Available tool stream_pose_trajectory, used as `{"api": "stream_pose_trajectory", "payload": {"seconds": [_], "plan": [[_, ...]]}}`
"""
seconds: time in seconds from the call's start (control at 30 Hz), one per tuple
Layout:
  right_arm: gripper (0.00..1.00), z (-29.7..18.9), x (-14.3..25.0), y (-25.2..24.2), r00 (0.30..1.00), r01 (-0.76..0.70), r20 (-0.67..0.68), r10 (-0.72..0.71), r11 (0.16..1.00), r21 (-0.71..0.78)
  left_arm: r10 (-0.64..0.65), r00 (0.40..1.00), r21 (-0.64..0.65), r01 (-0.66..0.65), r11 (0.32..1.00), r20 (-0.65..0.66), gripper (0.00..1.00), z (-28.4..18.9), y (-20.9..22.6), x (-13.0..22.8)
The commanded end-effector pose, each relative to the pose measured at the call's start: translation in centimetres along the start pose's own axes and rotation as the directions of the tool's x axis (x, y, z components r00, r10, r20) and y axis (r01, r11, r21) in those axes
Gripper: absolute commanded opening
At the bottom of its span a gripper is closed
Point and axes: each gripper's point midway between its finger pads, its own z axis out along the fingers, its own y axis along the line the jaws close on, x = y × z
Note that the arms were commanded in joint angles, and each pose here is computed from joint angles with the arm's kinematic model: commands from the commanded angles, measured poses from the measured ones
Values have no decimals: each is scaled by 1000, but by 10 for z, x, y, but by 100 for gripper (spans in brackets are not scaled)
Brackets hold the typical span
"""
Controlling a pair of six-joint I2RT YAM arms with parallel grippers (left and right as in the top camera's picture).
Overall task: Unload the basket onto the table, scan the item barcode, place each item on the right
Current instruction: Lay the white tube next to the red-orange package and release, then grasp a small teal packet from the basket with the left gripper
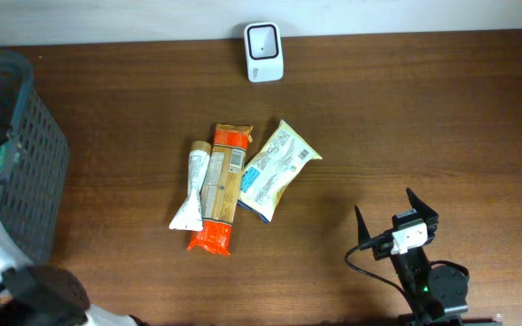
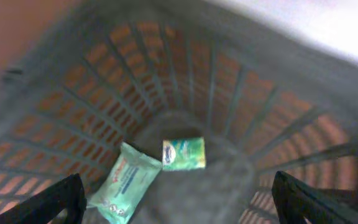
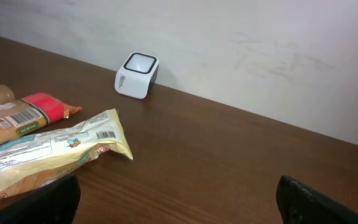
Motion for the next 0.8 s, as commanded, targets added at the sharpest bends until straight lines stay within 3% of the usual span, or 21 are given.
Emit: {"api": "stream_pose_trajectory", "payload": {"seconds": [0.0, 0.17, 0.37, 0.77], "plan": [[98, 0, 3, -2, 1000, -5, -6, 5, 1000, 11, 115, 987, 126, -101, 987, -109, 93, 53, -2, 34], [99, 0, 3, -2, 1000, -5, -6, 5, 1000, 11, 184, 961, 190, -145, 971, -206, 100, 110, 13, 74], [99, 0, 3, -2, 1000, -5, -6, 5, 1000, 11, 230, 951, 283, -167, 945, -207, 100, 166, -7, 98], [99, 0, 3, -2, 1000, -5, -6, 5, 1000, 11, 245, 942, 308, -168, 936, -230, 89, 226, -25, 131]]}}
